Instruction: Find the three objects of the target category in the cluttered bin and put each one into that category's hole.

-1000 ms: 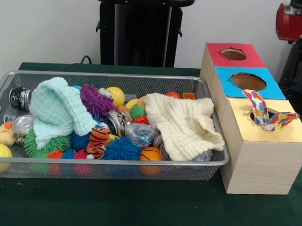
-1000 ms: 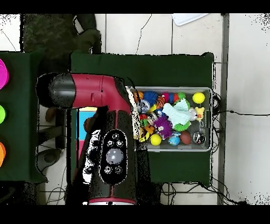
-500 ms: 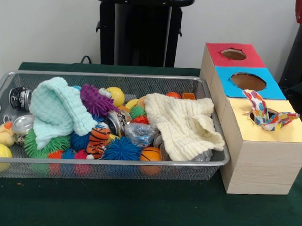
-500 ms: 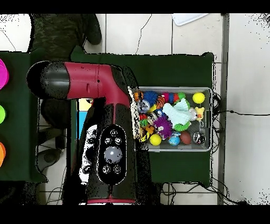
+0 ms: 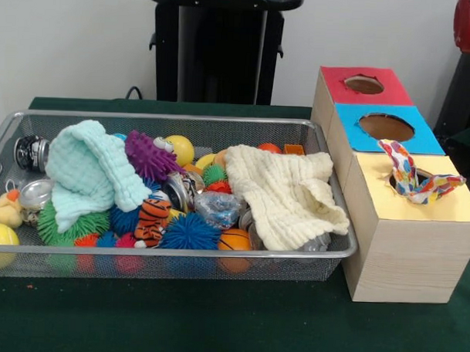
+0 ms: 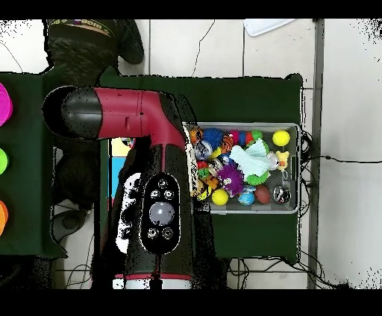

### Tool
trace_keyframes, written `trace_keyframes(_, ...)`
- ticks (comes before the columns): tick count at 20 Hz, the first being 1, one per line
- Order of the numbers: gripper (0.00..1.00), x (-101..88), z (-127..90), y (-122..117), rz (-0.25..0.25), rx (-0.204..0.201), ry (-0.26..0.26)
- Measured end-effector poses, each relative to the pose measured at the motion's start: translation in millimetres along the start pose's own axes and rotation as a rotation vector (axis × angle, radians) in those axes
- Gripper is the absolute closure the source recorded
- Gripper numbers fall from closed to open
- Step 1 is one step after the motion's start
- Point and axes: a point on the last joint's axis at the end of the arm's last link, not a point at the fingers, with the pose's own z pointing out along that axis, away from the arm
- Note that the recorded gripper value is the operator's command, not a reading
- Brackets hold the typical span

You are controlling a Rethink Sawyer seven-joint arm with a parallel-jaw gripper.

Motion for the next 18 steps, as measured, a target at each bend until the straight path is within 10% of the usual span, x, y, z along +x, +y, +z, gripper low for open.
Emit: trace_keyframes(18,1.00,-8.2,14.5,-2.8,0.004,-0.007,-0.064)
